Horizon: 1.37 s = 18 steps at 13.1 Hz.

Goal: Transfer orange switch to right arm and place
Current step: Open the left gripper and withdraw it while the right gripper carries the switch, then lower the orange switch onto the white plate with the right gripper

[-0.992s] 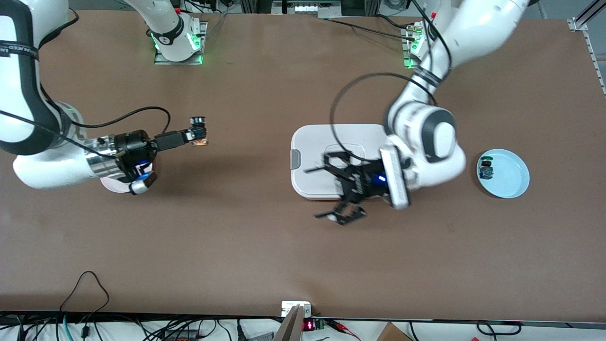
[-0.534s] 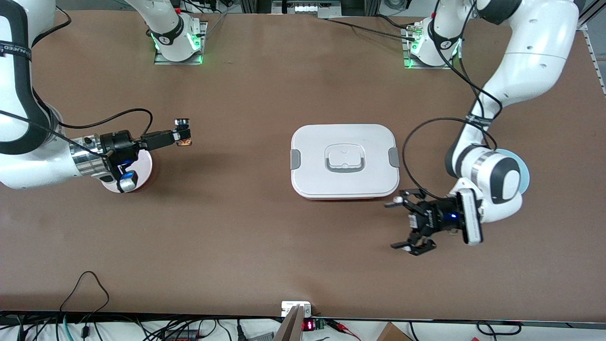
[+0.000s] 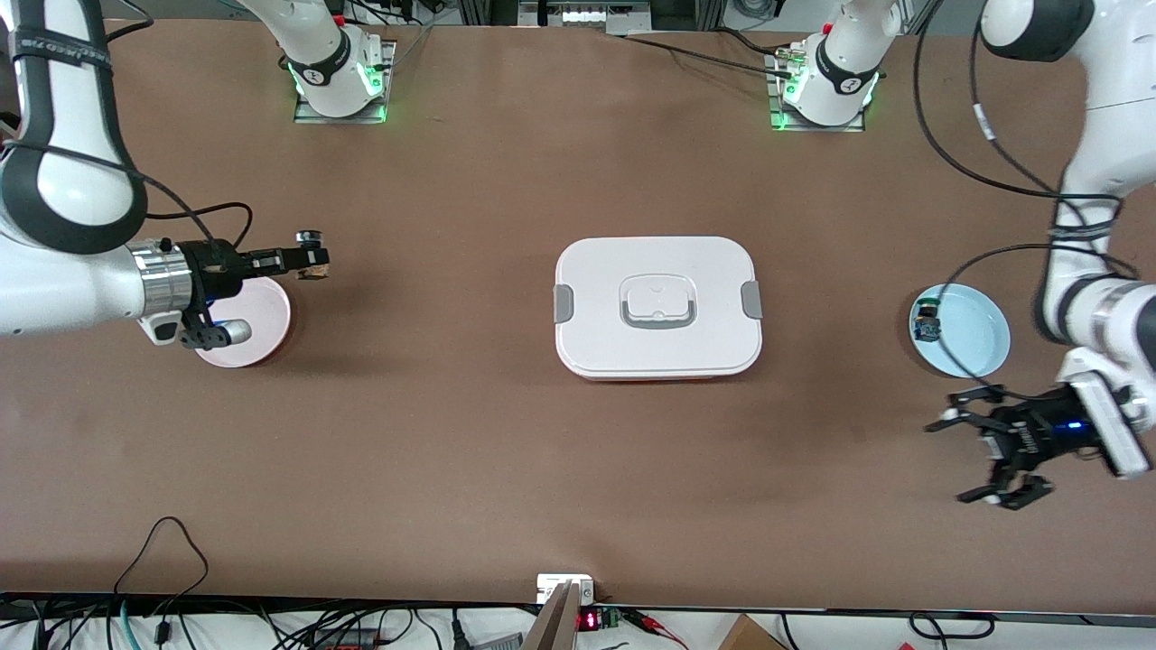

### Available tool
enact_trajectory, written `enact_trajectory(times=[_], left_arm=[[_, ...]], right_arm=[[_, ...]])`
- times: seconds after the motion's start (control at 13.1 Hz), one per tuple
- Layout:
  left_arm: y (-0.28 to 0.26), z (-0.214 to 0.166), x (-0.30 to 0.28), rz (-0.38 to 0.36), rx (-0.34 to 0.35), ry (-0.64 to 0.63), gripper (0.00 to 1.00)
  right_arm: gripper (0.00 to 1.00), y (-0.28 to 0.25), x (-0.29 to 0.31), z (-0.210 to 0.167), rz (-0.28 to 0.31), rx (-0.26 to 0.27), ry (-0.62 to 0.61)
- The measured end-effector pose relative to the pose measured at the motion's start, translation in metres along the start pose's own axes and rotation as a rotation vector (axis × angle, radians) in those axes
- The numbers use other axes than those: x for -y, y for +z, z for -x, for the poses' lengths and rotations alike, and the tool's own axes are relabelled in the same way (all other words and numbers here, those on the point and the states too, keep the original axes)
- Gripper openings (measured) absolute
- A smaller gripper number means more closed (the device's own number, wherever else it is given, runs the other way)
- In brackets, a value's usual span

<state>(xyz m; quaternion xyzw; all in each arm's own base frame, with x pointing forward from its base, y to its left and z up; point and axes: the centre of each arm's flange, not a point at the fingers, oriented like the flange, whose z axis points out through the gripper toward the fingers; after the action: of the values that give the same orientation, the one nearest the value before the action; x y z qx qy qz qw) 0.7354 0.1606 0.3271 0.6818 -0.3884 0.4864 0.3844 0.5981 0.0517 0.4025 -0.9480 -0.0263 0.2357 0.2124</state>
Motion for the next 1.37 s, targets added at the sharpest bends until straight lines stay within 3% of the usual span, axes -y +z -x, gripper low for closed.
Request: enact_trajectory(times=[0.15,0.38,0.53,0.69,0.76,0.92,1.07,1.37], left_arm=[[-0.061,-0.026,0.009,-0.024,0.164,-0.038,1.0],[-0.113,-0.074,0.005,-0.073,0.414,-0.046,1.0],[-0.121,-0.115,-0.007,-0.124,0.558,-0.044,1.0],[-0.098,-0.183,-0.038,-0.194,0.711,-0.084,1.0],[-0.074,-0.219,-0.059,-0.229,0.771,-0.095,1.0],[-0.037,-0.264,-0.096,-0.257,0.822,-0.15,1.0],[-0.011,-0.28,-0.12,-0.291,0.881,-0.25,1.0],[0.049,-0.302,-0.213,-0.45,1.053,-0.441,1.0]], right_arm=[[0.35,0.008,-0.014,0.002,0.165,-0.002,-0.047],[0.35,0.02,-0.041,0.002,0.302,-0.014,-0.196],[0.35,0.026,-0.06,0.005,0.398,-0.005,-0.282],[0.35,0.024,-0.069,0.006,0.506,0.007,-0.382],[0.35,0.024,-0.071,0.005,0.541,0.003,-0.439],[0.35,0.028,-0.077,0.001,0.608,-0.011,-0.576],[0.35,0.034,-0.09,-0.002,0.65,-0.004,-0.728],[0.35,0.05,-0.122,-0.002,0.687,-0.008,-0.921]])
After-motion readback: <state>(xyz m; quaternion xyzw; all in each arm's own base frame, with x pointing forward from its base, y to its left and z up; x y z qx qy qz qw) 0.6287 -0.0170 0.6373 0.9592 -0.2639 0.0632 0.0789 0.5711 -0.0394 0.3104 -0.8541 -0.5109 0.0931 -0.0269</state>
